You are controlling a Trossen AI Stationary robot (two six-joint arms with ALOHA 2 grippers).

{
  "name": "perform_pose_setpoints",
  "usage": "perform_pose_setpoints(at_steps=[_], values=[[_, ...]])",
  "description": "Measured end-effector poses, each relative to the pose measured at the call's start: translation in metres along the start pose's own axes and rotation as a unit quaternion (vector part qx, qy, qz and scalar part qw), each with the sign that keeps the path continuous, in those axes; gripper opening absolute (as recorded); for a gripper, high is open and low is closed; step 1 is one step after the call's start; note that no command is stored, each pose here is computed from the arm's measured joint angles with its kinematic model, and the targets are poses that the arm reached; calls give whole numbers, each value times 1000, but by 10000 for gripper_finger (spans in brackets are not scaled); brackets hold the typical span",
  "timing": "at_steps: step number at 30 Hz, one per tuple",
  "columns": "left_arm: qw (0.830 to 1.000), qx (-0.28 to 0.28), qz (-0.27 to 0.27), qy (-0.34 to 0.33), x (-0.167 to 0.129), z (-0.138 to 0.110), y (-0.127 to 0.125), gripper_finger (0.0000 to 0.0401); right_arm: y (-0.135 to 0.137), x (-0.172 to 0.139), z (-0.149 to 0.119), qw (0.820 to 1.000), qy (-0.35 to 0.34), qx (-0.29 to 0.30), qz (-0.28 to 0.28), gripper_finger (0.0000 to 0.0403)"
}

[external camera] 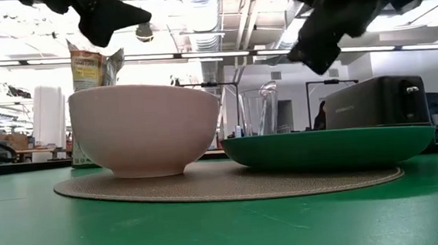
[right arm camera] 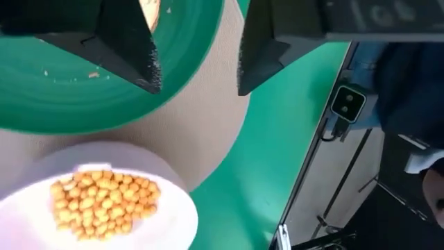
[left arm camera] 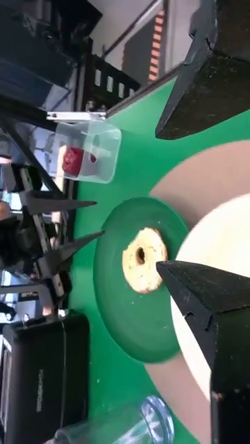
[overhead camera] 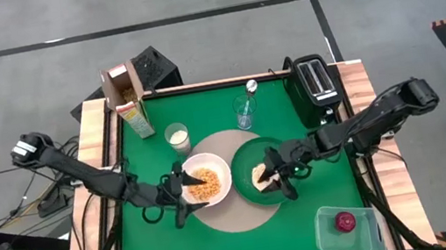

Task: Arrange a breakfast setting
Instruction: Put the apple to the top left of the green plate on the grey mat

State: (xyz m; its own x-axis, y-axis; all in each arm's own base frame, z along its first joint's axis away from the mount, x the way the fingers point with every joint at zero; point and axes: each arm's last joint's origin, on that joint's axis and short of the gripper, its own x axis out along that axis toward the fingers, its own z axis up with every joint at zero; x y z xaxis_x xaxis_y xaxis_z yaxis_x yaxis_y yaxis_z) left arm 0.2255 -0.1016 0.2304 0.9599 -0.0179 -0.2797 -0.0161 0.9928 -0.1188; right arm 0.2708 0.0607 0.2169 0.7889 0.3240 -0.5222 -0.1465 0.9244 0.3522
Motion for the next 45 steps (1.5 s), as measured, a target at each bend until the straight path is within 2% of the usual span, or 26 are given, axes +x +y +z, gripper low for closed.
perform_pose_setpoints(at_steps=[9,18,23,27,32,37,41,45], values=[[999,-48,17,-1,19,-21,-23,286,16,-4,12,999,27,-34,7,283],[999,-48,19,5,43,-22,-47,286,49,-8,17,995,62,-65,41,291],[999,-30,1,-13,61,-23,-59,286,68,-14,21,994,90,-46,52,291],[999,-15,-28,-7,68,-27,-68,286,83,-21,21,990,125,-3,63,291],[999,-12,-36,-4,65,-29,-72,286,103,-28,20,983,159,64,71,291],[999,-5,-46,-3,61,-31,-79,286,123,-37,14,968,197,139,64,291],[999,3,-42,-4,61,-32,-79,286,137,-44,-1,948,237,209,29,291],[999,4,-42,-4,60,-32,-80,286,146,-51,-16,909,278,309,-18,291]])
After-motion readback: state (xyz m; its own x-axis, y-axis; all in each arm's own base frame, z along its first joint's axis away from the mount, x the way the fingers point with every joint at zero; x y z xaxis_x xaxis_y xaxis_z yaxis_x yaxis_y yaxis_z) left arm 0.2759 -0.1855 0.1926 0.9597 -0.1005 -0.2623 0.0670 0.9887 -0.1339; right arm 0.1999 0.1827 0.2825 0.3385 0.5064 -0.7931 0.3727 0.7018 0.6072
